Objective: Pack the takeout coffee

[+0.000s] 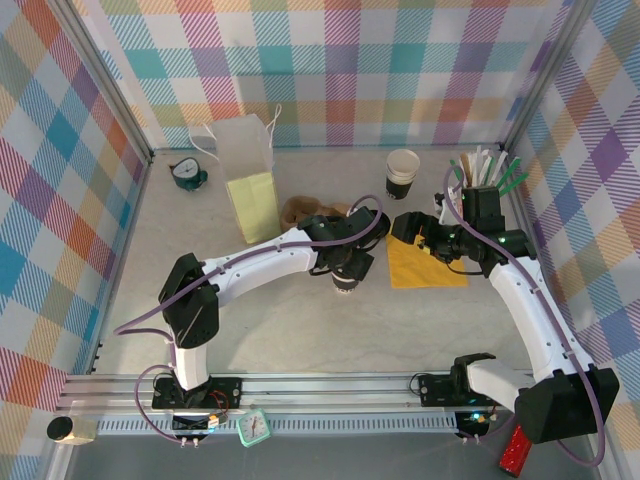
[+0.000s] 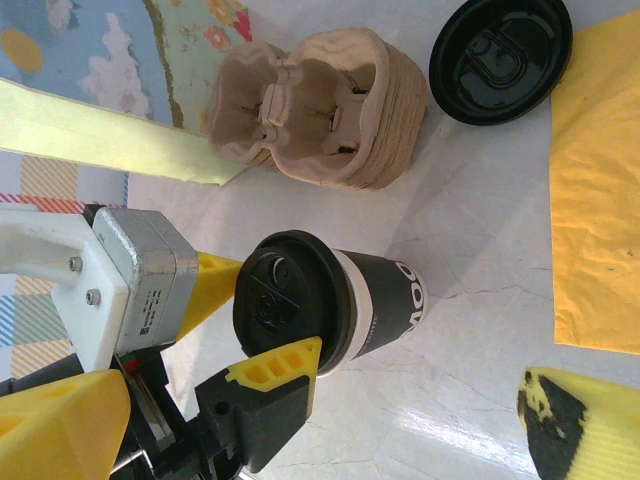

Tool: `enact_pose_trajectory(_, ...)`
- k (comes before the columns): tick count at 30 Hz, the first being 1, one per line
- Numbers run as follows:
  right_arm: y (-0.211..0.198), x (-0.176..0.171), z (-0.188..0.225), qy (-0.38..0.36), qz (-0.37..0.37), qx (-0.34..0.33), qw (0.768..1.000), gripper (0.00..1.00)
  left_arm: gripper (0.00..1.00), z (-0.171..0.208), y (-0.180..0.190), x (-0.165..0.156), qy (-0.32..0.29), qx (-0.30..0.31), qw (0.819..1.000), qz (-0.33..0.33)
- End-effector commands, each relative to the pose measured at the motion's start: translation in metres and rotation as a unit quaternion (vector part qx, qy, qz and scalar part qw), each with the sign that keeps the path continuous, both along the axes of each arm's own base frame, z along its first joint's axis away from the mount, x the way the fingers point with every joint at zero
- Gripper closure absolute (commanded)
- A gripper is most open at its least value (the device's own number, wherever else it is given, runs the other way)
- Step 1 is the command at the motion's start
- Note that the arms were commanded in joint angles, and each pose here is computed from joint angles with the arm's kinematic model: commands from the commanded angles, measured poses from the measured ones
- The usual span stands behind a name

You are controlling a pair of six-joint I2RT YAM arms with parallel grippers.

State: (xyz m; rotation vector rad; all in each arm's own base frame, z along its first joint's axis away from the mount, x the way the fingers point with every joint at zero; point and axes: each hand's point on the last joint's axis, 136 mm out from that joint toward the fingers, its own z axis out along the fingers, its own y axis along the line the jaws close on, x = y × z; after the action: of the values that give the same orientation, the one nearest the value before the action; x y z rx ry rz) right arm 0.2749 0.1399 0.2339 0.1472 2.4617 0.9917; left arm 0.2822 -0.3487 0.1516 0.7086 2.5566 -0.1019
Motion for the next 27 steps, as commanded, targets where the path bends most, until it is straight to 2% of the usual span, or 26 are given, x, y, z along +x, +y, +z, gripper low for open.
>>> enact_pose_trajectory(1,0.002,0.002,-0.002,-0.003,0.003,0.0,1.0,0.01,0.28,-0.004,-0.005,-0.003,0.002,0.01,1.0,-0.012)
enact_pose_trajectory(13,0.003,0.004,-0.003,-0.001,0.003,0.001,1.0,0.01,0.27,-0.011,-0.001,-0.006,0.014,0.025,0.999,-0.014)
enact_pose_trajectory(27,0.005,0.003,-0.002,-0.001,0.005,0.001,1.0,0.01,0.27,0.011,-0.004,-0.009,0.016,0.003,1.0,-0.013)
